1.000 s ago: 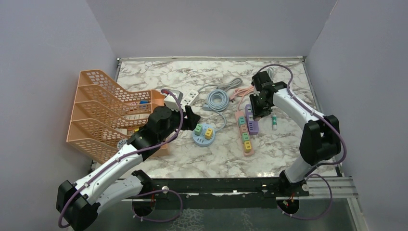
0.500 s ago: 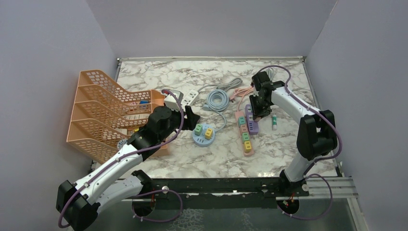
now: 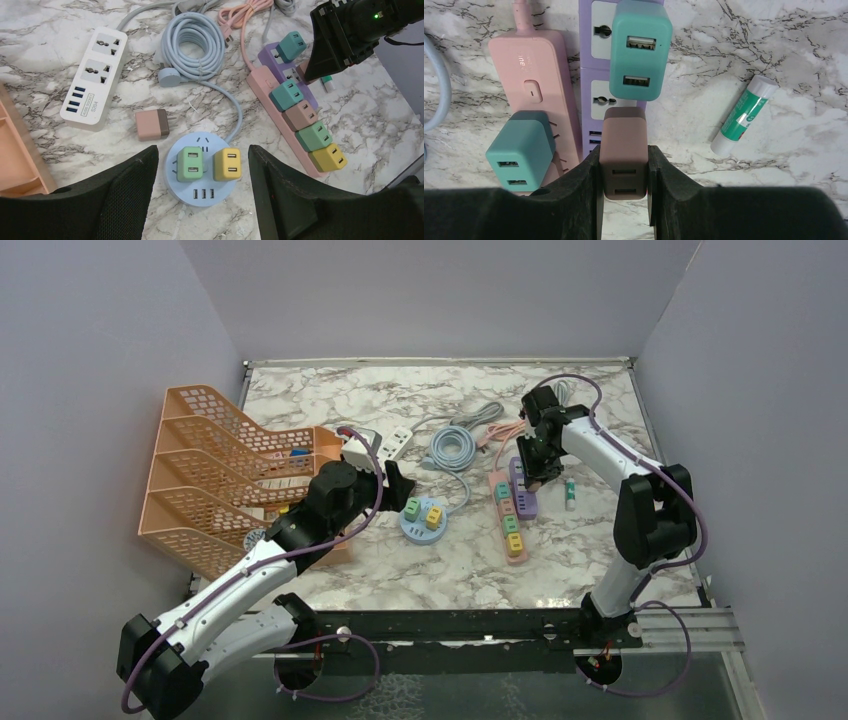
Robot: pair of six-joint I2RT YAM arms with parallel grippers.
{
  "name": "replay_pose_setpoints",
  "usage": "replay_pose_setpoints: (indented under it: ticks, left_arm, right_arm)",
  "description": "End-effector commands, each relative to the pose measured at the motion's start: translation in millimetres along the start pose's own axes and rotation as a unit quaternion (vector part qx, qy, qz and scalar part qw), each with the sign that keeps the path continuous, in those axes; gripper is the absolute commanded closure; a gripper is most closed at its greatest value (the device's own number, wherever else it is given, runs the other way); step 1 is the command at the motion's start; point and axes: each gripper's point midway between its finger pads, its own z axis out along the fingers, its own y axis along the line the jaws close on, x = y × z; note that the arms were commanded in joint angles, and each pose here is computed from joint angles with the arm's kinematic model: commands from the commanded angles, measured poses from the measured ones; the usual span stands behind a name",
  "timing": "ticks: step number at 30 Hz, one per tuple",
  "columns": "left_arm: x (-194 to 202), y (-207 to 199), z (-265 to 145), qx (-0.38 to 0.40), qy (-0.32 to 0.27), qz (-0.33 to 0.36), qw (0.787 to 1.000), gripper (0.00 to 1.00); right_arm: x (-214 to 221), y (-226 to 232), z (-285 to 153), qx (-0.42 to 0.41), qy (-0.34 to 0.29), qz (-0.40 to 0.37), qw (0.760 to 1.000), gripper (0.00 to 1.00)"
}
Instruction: Insert the plug
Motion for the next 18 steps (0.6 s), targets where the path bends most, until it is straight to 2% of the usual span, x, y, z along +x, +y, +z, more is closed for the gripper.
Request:
replay_pose_setpoints:
  ticks: [1,9,18]
  left_arm:
    - [-5,3,-1,-0.006,-0.014,0.009,1.000,0.32]
    - [-4,4,0,-0.007,-0.012,0.011,1.000,0.32]
    - [-3,5,-1,-0.009,-0.011,0.011,1.000,0.32]
  right_arm:
    - [-18,-9,10,0.023,-0.029,0.006,0.999,0.99]
    - [-37,-10,-14,0.021,-0.084,0.016,0.996,0.99]
    - [-24,-4,-4,0.006,-0.052,0.011,0.999,0.99]
